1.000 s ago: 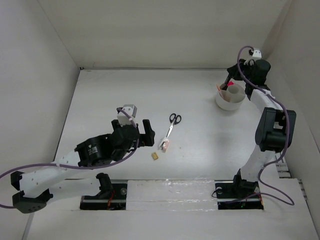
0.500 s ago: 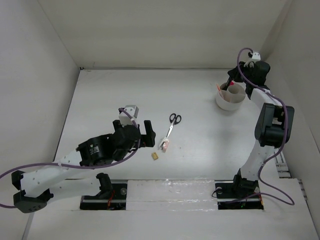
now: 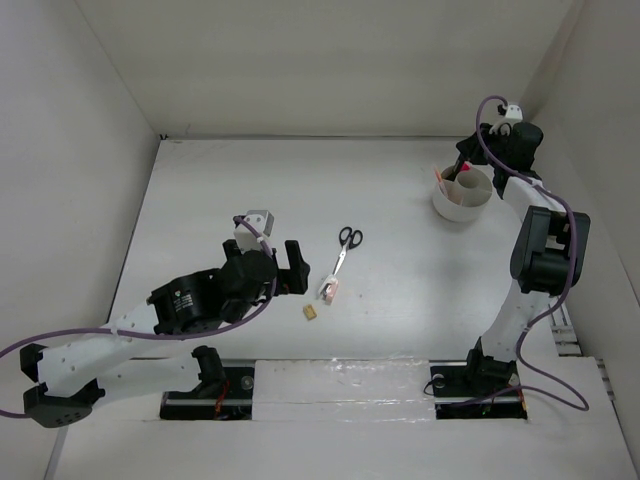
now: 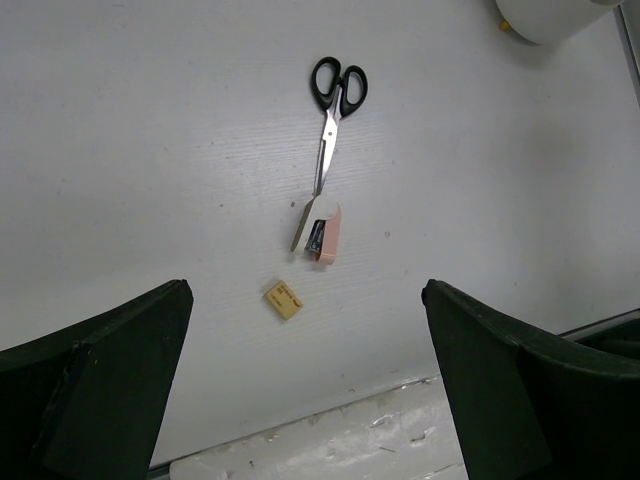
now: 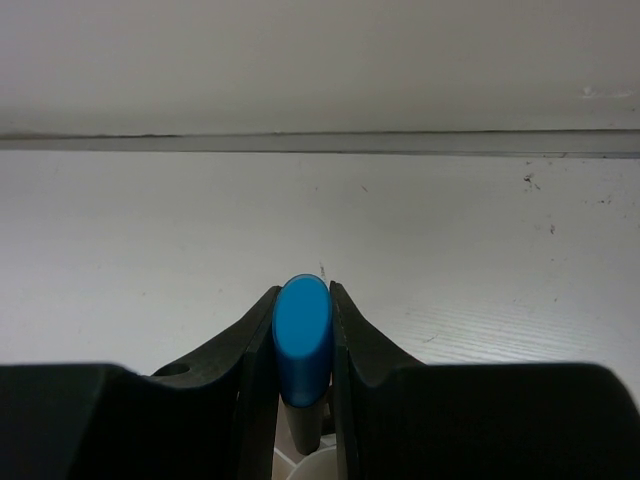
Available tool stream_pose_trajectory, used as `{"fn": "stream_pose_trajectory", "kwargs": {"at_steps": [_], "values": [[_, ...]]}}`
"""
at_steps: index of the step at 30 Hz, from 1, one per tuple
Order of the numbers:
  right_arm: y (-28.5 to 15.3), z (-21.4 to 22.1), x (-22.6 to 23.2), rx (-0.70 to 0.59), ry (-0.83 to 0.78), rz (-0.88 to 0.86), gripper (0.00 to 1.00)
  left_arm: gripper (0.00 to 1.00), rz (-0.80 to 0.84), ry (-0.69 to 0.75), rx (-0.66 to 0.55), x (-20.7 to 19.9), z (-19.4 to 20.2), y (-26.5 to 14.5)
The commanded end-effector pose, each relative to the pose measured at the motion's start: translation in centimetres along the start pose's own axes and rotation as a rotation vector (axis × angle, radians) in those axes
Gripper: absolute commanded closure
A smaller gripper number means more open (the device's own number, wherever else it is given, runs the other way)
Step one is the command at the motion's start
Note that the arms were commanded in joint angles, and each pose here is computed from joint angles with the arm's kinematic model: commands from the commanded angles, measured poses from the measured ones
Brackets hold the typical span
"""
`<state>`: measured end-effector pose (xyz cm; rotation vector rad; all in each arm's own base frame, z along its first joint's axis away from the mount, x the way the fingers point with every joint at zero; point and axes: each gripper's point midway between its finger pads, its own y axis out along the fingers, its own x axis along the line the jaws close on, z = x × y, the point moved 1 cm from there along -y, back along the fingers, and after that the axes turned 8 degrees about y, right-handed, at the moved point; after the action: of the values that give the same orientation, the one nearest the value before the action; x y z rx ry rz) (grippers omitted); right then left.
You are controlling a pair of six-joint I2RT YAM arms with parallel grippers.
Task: Sort the stationery into containers
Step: Place the pen in the storage box.
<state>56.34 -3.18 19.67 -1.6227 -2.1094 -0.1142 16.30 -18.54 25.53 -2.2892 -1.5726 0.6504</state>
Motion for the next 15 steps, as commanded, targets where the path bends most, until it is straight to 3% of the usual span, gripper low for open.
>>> {"fn": "stream_pose_trajectory", "kwargs": {"at_steps": [1,15], "values": [[0.2,-2.4,0.5,-0.054,-0.054,-0.035,0.78,0.0,0.014,-0.006,-0.027,-0.2,-0.7,-0.2],[0.8,-0.8,-0.4,-0.019,-0.034,-0.024,0.66,0.0,0.014,0.003,-0.027,-0.1,-0.7,-0.2]]}}
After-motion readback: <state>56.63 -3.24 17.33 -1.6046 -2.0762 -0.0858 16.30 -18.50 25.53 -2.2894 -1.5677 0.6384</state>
